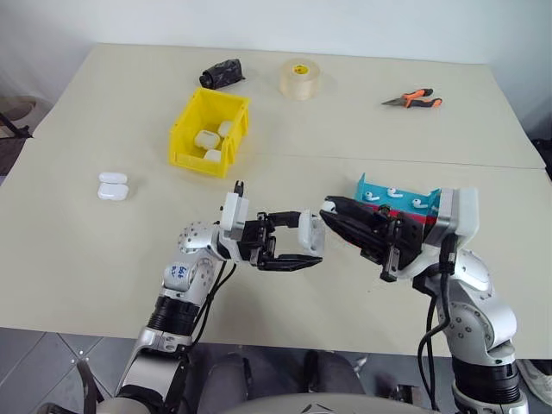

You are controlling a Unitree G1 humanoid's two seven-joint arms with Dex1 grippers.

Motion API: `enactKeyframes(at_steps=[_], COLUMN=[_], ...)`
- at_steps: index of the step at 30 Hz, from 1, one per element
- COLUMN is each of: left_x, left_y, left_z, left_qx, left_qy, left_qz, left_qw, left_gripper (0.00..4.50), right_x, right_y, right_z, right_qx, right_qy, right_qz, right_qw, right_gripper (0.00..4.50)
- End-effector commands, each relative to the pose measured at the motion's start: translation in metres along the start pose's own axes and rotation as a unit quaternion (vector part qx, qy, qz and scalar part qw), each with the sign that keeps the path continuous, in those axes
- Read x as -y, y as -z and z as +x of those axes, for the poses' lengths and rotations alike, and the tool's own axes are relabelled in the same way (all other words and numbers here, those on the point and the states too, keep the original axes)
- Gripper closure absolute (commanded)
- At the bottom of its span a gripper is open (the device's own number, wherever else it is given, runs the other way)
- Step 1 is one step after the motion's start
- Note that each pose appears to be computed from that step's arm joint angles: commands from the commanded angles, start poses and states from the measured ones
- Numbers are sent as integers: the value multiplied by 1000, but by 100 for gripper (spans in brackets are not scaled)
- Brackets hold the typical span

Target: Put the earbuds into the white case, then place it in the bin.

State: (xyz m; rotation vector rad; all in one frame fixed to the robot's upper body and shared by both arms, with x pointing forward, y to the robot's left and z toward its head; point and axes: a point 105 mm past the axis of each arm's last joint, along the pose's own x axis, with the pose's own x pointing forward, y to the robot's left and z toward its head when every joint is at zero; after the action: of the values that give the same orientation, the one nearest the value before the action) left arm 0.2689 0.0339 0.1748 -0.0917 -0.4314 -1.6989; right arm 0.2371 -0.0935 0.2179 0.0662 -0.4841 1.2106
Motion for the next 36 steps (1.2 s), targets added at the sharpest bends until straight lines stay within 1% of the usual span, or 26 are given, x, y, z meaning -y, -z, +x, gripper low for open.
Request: enactKeyframes(at_steps=[1, 4, 14, 19, 21, 26, 31, 32, 36], left_x=[1, 2, 3, 1, 0, -2, -5, -6, -9], left_y=[-14, -16, -17, -20, -21, -22, -20, -20, -17], left_z=[8, 11, 13, 15, 16, 17, 11, 8, -7], left_qx=[17, 21, 22, 24, 26, 27, 19, 15, -11], left_qy=[14, 13, 14, 13, 14, 14, 0, -3, -27], left_qz=[26, 29, 30, 37, 39, 43, 42, 42, 47], left_qw=[999, 999, 999, 999, 999, 999, 999, 999, 998], left_gripper=[169, 169, 169, 169, 169, 169, 169, 169, 169], right_x=[-2, -2, 2, -1, -2, 2, 20, 25, 47], right_y=[0, 15, 32, 43, 44, 38, 19, 13, -3], right_z=[-1, -5, -6, -10, -11, -12, -23, -28, -66], right_qx=[8, -20, -27, -53, -59, -59, -66, -75, -130], right_qy=[-7, -12, -7, -21, -31, -39, -20, -13, 28], right_qz=[-13, -19, -27, 10, 19, 12, -29, -45, -83], right_qw=[1000, 1000, 999, 998, 998, 997, 997, 996, 988], right_gripper=[400, 400, 400, 400, 327, 175, 16, 5, 5])
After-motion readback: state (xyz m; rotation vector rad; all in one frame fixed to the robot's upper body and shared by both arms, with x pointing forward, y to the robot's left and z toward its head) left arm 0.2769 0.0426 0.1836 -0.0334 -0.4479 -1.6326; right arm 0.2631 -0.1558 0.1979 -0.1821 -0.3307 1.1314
